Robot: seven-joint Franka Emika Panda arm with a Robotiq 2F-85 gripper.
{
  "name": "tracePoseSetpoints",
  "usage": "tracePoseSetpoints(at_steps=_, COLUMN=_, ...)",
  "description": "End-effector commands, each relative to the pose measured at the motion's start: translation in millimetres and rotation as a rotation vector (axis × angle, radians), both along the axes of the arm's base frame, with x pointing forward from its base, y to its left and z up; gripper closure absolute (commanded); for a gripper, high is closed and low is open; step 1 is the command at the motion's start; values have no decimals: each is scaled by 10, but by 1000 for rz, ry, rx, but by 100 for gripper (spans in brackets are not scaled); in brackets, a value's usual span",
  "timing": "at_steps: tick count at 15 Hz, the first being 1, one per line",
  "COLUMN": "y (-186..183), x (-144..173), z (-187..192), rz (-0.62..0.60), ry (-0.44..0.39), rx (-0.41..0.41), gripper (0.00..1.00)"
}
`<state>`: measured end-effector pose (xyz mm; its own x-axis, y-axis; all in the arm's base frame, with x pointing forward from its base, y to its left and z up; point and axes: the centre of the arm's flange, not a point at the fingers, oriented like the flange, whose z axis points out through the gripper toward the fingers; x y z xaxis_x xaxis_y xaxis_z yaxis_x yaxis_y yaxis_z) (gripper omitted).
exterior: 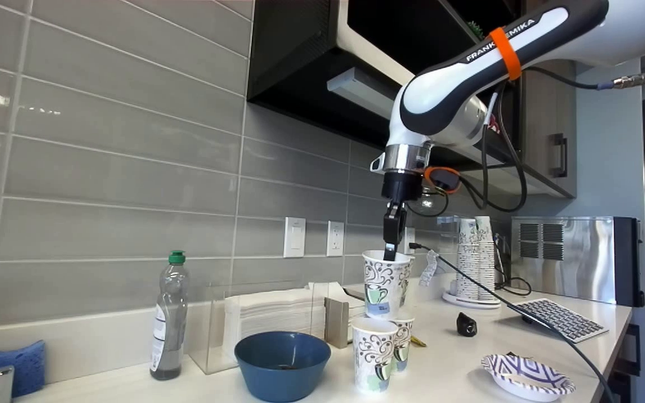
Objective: Stack the two cups closer to the age into the two cups closer to the napkins
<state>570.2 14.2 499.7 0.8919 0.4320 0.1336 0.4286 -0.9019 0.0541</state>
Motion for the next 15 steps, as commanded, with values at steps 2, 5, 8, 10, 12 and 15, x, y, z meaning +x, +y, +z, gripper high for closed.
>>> tracePoseSetpoints(at_steps=2, y=-27, x=95, z=-16, rz=-2, ry=4, rx=22, gripper=99)
tracePoseSetpoints(at_steps=5, y=-22, x=114, z=-51, rz=-6, ry=2, rx=36, gripper=99)
tracePoseSetpoints(at_steps=8, y=-39, x=137, z=-82, rz=-17, ry=8, rx=48, gripper=99)
tracePoseSetpoints(at_steps=10, y=-57, x=143, z=-111, rz=-22, ry=11, rx=43, gripper=99)
tracePoseSetpoints(at_steps=12, y=-73, x=160, z=-128, rz=-26, ry=6, rx=39, gripper=99)
tracePoseSetpoints(at_steps=15, y=-79, x=195, z=-146, rz=-28, ry=-2, rx=37, gripper=99)
